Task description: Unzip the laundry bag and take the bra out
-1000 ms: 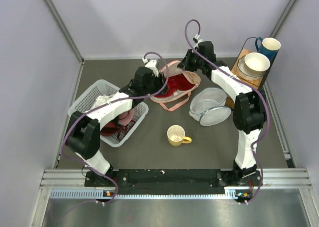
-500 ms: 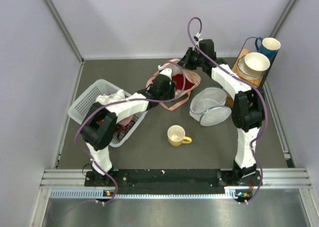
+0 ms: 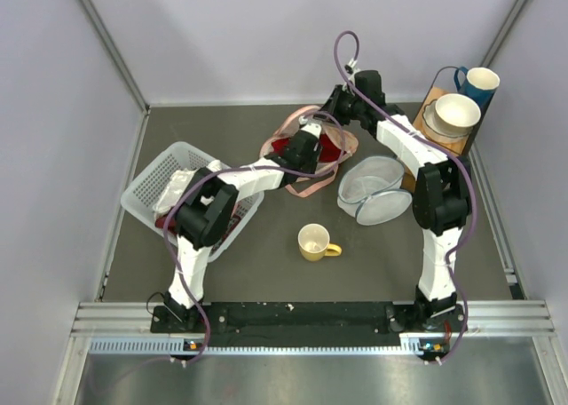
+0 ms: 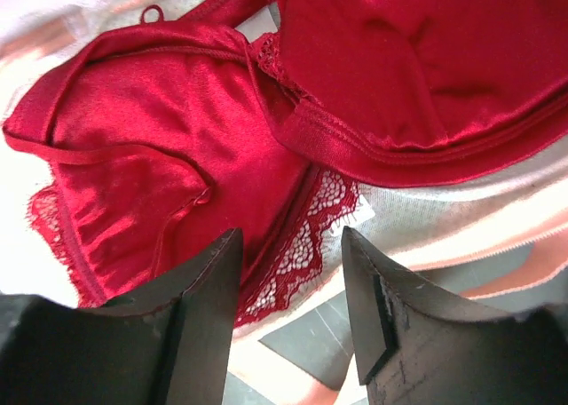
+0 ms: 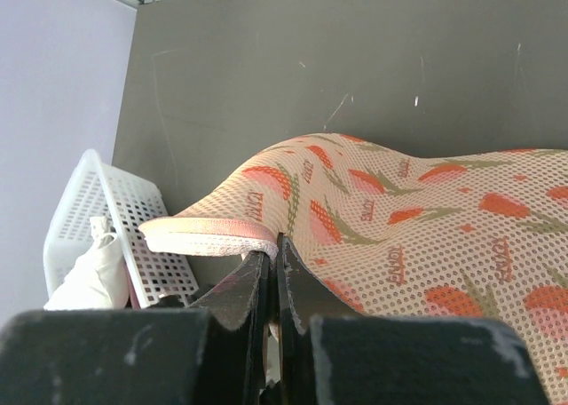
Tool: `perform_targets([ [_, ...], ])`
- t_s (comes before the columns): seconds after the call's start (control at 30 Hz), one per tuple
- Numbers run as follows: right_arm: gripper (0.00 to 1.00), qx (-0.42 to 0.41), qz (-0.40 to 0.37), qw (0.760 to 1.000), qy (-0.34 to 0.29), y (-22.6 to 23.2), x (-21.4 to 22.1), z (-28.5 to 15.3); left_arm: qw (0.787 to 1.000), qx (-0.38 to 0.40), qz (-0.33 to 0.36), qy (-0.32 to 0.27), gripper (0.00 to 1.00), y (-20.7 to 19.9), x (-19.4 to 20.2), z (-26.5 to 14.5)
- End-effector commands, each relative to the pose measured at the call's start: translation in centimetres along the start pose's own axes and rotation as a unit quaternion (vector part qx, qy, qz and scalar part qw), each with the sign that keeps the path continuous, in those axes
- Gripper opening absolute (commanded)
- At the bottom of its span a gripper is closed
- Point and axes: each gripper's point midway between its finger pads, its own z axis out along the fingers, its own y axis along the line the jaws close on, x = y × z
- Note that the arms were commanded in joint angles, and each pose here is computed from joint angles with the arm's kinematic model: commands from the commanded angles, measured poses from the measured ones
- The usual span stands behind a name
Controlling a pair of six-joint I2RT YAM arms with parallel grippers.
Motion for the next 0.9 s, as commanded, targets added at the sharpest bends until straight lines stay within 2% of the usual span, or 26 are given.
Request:
perform_targets([
  [0.0, 0.00, -0.025, -0.014, 0.999, -0.029, 1.7, -2.5, -0.8, 1.000, -0.008, -0.002, -0.020, 0.47, -0.2, -2.4, 0.6],
  [0.07, 0.00, -0.024, -0.011, 0.999, -0.028, 1.5, -2.4, -0.7, 0.999, -0.019, 0.000, -0.026, 0.33, 0.3, -2.9, 0.3],
  [0.1, 0.00, -0.023, -0.010, 0.999, -0.027, 1.4, -2.4, -0.8, 0.999, -0.022, 0.000, -0.033, 0.13, 0.5, -3.6, -0.2],
  [0.17, 0.00, -0.021, -0.011, 0.999, -0.029, 1.3, -2.4, -0.8, 0.998, -0.036, 0.005, -0.041, 0.01, 1.2, -4.4, -1.0],
  [0.37, 0.00, -0.013, 0.011, 0.999, -0.041, -0.1, -3.0, -1.4, 0.996, -0.029, 0.021, -0.080, 0.00, 2.5, -8.4, -6.7],
  [0.43, 0.00, -0.003, 0.022, 0.999, -0.044, -0.9, -2.9, -1.3, 0.994, -0.002, 0.000, -0.106, 0.00, 3.0, -10.8, -10.3],
  [0.57, 0.00, 0.009, 0.032, 0.998, -0.049, -2.0, -3.1, -1.3, 0.982, 0.106, -0.024, -0.156, 0.00, 2.0, -15.3, -18.0],
  [0.7, 0.00, 0.013, 0.041, 0.998, -0.053, -2.8, -3.1, -1.5, 0.963, 0.144, -0.054, -0.219, 0.00, 3.7, -18.9, -24.9],
  [0.77, 0.00, 0.012, 0.042, 0.998, -0.054, -2.7, -3.2, -1.6, 0.953, 0.144, -0.068, -0.258, 0.00, 5.5, -20.8, -29.0],
  [0.87, 0.00, 0.012, 0.042, 0.997, -0.057, -2.8, -3.5, -1.8, 0.952, 0.111, -0.069, -0.275, 0.00, 8.2, -21.6, -33.0],
])
